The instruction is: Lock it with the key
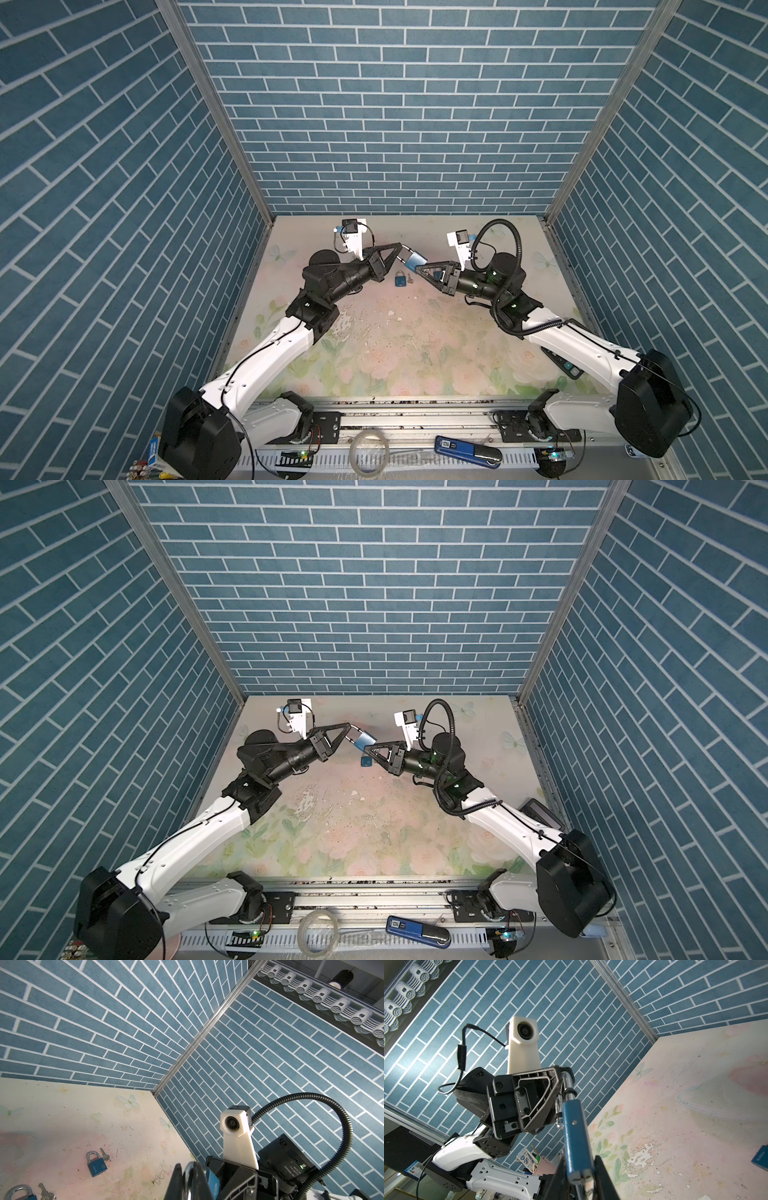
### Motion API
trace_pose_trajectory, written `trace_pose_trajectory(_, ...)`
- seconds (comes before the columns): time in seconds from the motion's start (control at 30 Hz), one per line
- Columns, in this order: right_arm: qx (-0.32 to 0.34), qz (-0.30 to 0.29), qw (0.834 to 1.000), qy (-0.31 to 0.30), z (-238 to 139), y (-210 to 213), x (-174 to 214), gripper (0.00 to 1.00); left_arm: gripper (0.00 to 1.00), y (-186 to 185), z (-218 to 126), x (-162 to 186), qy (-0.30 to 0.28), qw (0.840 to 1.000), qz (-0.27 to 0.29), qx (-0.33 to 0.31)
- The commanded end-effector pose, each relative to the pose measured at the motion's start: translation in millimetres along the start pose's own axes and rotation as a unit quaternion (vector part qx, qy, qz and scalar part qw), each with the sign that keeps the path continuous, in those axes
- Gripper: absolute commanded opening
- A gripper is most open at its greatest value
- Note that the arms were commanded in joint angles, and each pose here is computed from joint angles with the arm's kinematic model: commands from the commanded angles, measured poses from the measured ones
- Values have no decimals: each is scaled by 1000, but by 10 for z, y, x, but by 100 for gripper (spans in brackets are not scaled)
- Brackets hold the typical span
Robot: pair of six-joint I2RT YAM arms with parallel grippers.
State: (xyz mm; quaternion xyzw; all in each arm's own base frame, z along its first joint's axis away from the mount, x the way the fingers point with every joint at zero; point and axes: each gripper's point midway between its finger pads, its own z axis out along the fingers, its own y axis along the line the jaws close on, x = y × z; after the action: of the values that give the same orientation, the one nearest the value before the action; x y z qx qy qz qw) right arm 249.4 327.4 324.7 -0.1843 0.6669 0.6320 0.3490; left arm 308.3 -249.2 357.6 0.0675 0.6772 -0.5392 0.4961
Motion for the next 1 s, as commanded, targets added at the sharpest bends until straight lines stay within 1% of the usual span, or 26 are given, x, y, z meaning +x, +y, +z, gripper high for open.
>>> trace_pose_trajectory(0.0, -35, -30, 997, -63, -124, 386, -402, 0, 0, 213, -7, 115, 12, 1000, 17, -23)
trace_pose_trajectory(0.33, -55, -21, 996, -67, -112, 447, -441, 0, 0, 262, 65, 215, 20, 1000, 6, -4)
trace_pose_trajectory(0.47, -75, -11, 994, -74, -123, 479, -481, 0, 0, 263, 84, 235, 23, 1000, 4, 2)
trace_pose_trajectory(0.77, -69, 0, 995, -69, -57, 424, -516, 0, 0, 303, 89, 320, 32, 999, -6, 6)
trace_pose_trajectory(0.9, -58, -6, 996, -64, -32, 387, -509, 0, 0, 297, 106, 359, 37, 999, -21, 11)
trace_pose_trajectory(0.97, -58, -7, 996, -65, -22, 381, -524, 0, 0, 277, 142, 418, 51, 998, -29, 15)
